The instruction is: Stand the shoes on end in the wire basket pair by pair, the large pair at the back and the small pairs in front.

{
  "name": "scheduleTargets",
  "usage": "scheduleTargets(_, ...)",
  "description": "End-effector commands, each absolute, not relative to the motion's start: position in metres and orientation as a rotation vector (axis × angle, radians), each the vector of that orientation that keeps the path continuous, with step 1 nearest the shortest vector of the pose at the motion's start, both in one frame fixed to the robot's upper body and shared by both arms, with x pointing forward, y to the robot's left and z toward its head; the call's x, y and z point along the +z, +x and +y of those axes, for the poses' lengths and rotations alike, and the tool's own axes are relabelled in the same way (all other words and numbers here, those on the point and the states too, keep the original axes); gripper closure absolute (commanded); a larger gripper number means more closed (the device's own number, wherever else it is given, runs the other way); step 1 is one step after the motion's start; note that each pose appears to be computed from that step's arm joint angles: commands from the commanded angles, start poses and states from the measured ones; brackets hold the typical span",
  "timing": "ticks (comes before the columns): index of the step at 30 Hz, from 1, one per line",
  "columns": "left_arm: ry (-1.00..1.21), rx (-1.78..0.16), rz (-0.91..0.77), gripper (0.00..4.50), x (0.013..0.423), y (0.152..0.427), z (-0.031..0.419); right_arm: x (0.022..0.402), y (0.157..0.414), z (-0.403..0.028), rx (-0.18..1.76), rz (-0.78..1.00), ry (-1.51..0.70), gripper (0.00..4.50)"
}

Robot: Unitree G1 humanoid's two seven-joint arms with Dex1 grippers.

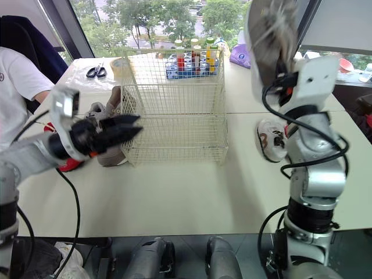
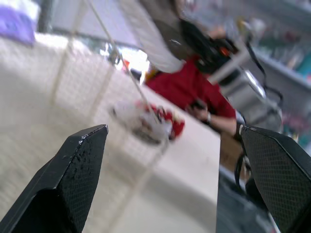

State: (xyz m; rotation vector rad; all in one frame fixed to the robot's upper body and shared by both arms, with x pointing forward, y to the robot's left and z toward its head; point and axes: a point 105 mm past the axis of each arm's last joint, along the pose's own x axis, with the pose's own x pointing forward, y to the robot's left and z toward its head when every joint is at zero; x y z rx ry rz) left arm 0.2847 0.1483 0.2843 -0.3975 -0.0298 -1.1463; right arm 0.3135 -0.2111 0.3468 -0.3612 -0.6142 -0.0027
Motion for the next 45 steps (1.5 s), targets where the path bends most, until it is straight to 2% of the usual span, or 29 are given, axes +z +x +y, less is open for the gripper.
scheduleTargets(1,-0.410,-1.124,-0.197,0.00,0.338,0.296,0.175,0.406,0.288,-0.189,0.127,-0.851,-0.594,4.33)
scheduleTargets(4,-0.367,-1.105,-0.266,0.00,0.369,0.309,0.194,0.428,0.282,-0.178,0.256,-0.919,-0.803,4.33)
scheduleTargets(7,-0.239,-1.068,-0.287,0.00,0.383,0.321,0.214,0.448,0.276,-0.170,0.353,-0.991,-0.908,4.33)
scheduleTargets(12,-0.134,-1.043,-0.321,0.00,0.403,0.330,0.233,0.441,0.271,-0.135,0.562,-1.065,-1.054,4.33)
scheduleTargets(19,-0.114,-1.147,-0.402,0.00,0.436,0.326,0.208,0.415,0.273,-0.101,0.740,-1.102,-1.068,4.33)
scheduleTargets(26,-0.102,-1.223,-0.357,0.00,0.428,0.336,0.175,0.402,0.272,-0.086,0.798,-1.142,-1.109,4.33)
scheduleTargets(29,-0.141,-1.247,-0.363,0.89,0.430,0.336,0.174,0.399,0.272,-0.084,0.805,-1.141,-1.117,4.33)
scheduleTargets(33,-0.160,-1.280,-0.356,2.87,0.429,0.333,0.174,0.393,0.273,-0.084,0.808,-1.126,-1.132,4.33)
scheduleTargets(35,-0.172,-1.292,-0.355,3.63,0.429,0.332,0.174,0.390,0.273,-0.085,0.809,-1.115,-1.138,4.33)
scheduleTargets(38,-0.193,-1.286,-0.365,3.73,0.430,0.332,0.174,0.387,0.276,-0.086,0.812,-1.084,-1.118,4.33)
scheduleTargets(40,-0.243,-1.262,-0.404,3.73,0.433,0.332,0.179,0.389,0.282,-0.092,0.796,-1.028,-0.961,4.33)
scheduleTargets(44,-0.443,-1.087,-0.562,3.73,0.442,0.336,0.206,0.398,0.305,-0.129,0.642,-0.880,-0.440,2.42)
scheduleTargets(45,-0.470,-1.052,-0.585,3.73,0.441,0.336,0.210,0.399,0.308,-0.137,0.605,-0.860,-0.354,1.78)
